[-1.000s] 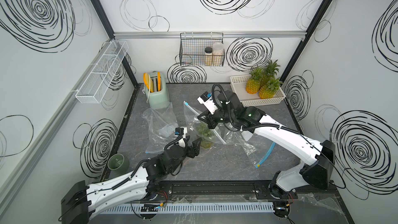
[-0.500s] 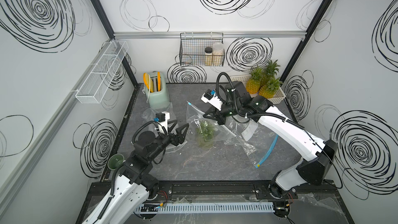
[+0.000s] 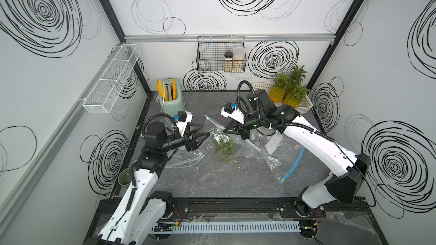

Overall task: Open the zip-top bag and take out the pineapple
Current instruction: Adjust the zipper food storage bag at the center of the board.

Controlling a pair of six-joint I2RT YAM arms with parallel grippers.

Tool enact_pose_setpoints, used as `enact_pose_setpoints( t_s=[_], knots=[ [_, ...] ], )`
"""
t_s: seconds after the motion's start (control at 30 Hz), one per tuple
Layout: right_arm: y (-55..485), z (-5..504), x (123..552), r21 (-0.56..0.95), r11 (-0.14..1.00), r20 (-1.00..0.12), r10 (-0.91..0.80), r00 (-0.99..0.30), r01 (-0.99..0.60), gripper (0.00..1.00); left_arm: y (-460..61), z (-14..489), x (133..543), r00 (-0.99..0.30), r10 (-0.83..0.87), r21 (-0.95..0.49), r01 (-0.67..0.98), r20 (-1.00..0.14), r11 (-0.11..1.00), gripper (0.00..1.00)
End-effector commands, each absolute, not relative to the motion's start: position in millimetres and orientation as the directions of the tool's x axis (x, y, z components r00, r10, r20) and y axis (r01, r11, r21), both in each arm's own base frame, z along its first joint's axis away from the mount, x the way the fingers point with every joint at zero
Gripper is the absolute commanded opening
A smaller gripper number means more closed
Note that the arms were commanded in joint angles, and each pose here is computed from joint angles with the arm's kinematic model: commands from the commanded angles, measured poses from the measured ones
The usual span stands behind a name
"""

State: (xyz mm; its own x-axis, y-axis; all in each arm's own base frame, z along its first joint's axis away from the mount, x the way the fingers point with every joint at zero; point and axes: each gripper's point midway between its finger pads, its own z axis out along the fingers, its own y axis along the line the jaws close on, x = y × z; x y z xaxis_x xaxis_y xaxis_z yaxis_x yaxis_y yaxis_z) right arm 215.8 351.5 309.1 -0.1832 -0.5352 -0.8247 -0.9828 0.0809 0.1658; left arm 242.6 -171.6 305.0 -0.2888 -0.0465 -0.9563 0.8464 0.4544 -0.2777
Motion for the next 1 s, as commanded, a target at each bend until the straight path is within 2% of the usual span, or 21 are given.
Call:
enact_pose_setpoints(
  t_s=[0.0,0.23,0.4,0.57,0.67,0.77,0.9,0.97],
  knots=[
    [353,324,198,0.174,-0.03,-0.853,-0.503,-0.135,-0.984,0.0,-178,333,231,-0.075,0.011,-0.066,0.933,-0.997,0.353,0.68],
    [353,343,180,0.173,-0.124,-0.886,-0.453,-0.099,-0.977,0.01,-166,346,254,0.017,0.029,0.028,0.902,-0.999,0.43,0.68],
    [352,348,179,0.166,-0.139,-0.891,-0.445,-0.088,-0.976,0.01,-154,352,263,0.043,0.058,0.066,0.879,-0.997,0.472,0.69],
    [354,345,181,0.173,-0.142,-0.885,-0.457,-0.09,-0.975,0.01,-157,352,259,0.049,0.05,0.066,0.898,-0.998,0.435,0.68],
    [355,345,184,0.174,-0.134,-0.885,-0.456,-0.095,-0.976,0.01,-160,348,255,0.044,0.044,0.058,0.91,-0.998,0.41,0.58],
    [356,346,189,0.173,-0.119,-0.89,-0.444,-0.104,-0.978,0.01,-161,346,251,0.042,0.042,0.055,0.916,-0.998,0.398,0.43],
    [355,352,197,0.172,-0.092,-0.9,-0.418,-0.119,-0.981,0.01,-162,344,247,0.033,0.037,0.045,0.921,-0.999,0.387,0.34],
    [354,353,200,0.171,-0.08,-0.903,-0.411,-0.124,-0.982,0.0,-163,342,245,0.028,0.035,0.039,0.925,-0.999,0.379,0.33]
  ],
)
